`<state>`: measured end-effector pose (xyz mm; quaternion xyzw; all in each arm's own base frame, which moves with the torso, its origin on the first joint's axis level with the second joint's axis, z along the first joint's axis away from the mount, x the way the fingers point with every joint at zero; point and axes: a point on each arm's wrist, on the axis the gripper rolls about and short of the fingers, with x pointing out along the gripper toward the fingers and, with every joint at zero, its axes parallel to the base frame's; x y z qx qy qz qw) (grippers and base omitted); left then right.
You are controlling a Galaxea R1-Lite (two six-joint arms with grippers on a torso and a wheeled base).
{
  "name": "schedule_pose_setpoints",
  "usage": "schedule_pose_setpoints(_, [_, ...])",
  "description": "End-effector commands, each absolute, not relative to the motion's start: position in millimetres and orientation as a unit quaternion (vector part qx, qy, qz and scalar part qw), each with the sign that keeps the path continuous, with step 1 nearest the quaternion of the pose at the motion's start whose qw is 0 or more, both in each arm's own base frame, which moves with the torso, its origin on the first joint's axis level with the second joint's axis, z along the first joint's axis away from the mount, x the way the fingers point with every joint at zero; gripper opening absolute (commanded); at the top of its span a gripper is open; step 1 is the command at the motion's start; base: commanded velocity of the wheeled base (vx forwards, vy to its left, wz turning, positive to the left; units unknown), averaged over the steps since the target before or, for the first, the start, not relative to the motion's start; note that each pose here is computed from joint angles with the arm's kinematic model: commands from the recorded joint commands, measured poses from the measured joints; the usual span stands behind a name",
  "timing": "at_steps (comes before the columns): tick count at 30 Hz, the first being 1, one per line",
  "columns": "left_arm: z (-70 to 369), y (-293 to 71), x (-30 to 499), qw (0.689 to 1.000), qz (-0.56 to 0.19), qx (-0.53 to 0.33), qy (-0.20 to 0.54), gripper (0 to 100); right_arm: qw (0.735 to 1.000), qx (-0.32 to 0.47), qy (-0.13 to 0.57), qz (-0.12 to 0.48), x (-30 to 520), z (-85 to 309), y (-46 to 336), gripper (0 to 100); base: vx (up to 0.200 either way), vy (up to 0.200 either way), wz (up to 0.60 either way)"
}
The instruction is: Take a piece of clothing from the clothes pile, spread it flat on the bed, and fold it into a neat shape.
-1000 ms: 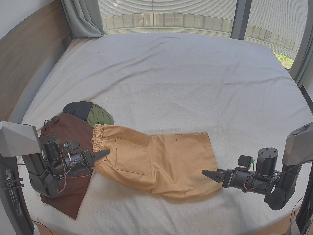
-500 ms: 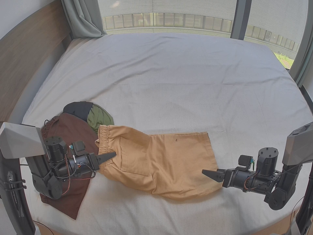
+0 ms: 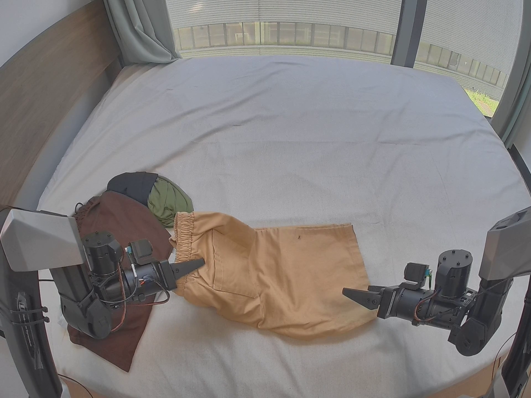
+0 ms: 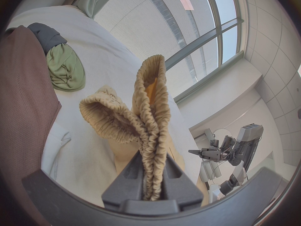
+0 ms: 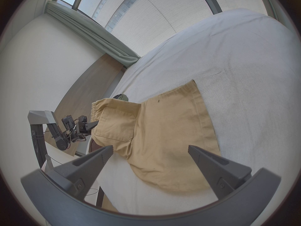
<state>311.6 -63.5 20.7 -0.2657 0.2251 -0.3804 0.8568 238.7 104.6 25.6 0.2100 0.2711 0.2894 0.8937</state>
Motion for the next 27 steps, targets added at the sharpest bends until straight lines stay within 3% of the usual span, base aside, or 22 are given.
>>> schedule_pose_setpoints(1, [24,-72,313,0.855,-0.39,-0.261,0.219,0,0.895,0.206,0.268,0.291,239,26,105,100,0.0,0.0,0.0])
schedule_pose_setpoints(27, [33,-135,324,0.834,-0.429,-0.281,0.205,0,0.896,0.205,0.264,0.293,238,29,105,100,0.0,0.0,0.0])
